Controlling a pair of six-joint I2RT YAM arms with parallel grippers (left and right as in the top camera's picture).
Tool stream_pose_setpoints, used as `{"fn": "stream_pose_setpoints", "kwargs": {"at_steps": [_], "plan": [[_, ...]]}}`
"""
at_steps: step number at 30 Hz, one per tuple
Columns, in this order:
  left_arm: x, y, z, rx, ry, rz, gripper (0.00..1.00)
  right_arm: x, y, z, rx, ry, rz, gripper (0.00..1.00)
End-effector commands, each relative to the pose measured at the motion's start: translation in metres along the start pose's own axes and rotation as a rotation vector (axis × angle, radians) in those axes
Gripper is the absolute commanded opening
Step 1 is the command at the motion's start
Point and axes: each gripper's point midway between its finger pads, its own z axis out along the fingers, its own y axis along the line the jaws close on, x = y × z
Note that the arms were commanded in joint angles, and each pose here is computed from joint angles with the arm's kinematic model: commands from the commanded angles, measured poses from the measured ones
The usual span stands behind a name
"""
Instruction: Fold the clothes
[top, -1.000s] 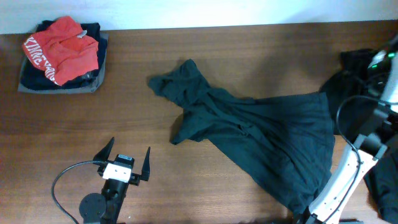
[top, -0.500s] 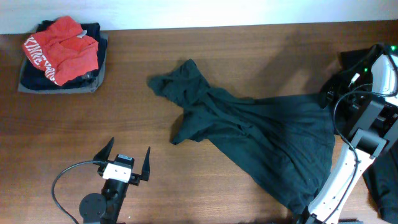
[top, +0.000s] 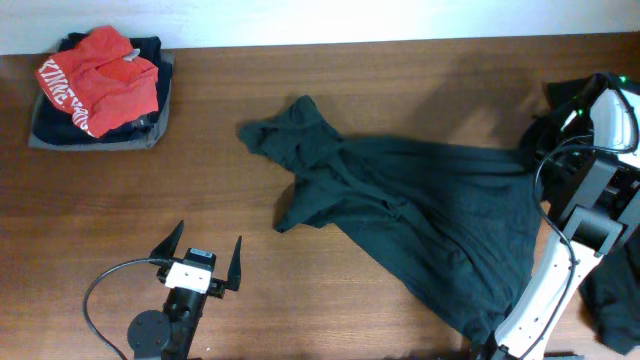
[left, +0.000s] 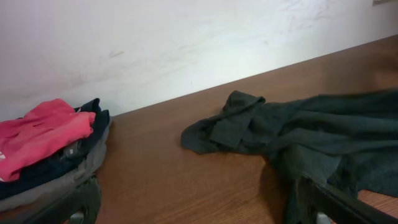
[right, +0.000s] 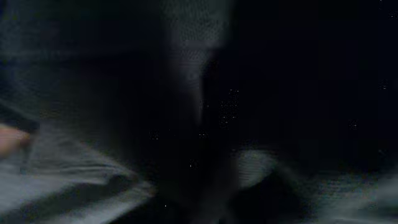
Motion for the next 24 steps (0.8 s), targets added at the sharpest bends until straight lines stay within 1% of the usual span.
{"fn": "stream_pose_setpoints", "kwargs": {"at_steps": [1, 6, 7, 11, 13, 19, 20, 21, 22, 23, 24], "plan": [[0.002, 0.002, 0.000, -0.009, 0.003, 0.016, 0.99, -0.011, -0.005, 0.017, 0.043, -0.012, 0.023, 0.12], [0.002, 0.002, 0.000, -0.009, 0.003, 0.016, 0.99, -0.021, -0.002, -0.016, 0.032, -0.067, 0.021, 0.13], [0.002, 0.002, 0.000, -0.009, 0.003, 0.016, 0.99, -0.023, -0.001, -0.024, 0.029, -0.083, 0.020, 0.15], [0.002, 0.002, 0.000, -0.009, 0.003, 0.016, 0.99, -0.038, -0.002, -0.072, 0.032, -0.201, 0.020, 0.15], [0.002, 0.002, 0.000, -0.009, 0.003, 0.016, 0.99, -0.043, -0.006, -0.093, 0.054, -0.260, 0.025, 0.13], [0.002, 0.002, 0.000, -0.009, 0.003, 0.016, 0.99, -0.054, -0.020, -0.132, 0.124, -0.387, 0.049, 0.14], [0.002, 0.002, 0.000, -0.009, 0.003, 0.016, 0.99, -0.054, -0.021, -0.134, 0.130, -0.394, 0.050, 0.18], [0.002, 0.002, 0.000, -0.009, 0.003, 0.016, 0.99, -0.054, -0.021, -0.135, 0.131, -0.394, 0.050, 0.33], [0.002, 0.002, 0.000, -0.009, 0.003, 0.016, 0.99, -0.054, -0.021, -0.134, 0.131, -0.392, 0.050, 0.33], [0.002, 0.002, 0.000, -0.009, 0.003, 0.016, 0.99, -0.054, -0.021, -0.134, 0.131, -0.390, 0.050, 0.36], [0.002, 0.002, 0.000, -0.009, 0.003, 0.016, 0.99, -0.054, -0.022, -0.134, 0.132, -0.390, 0.049, 0.41]]}}
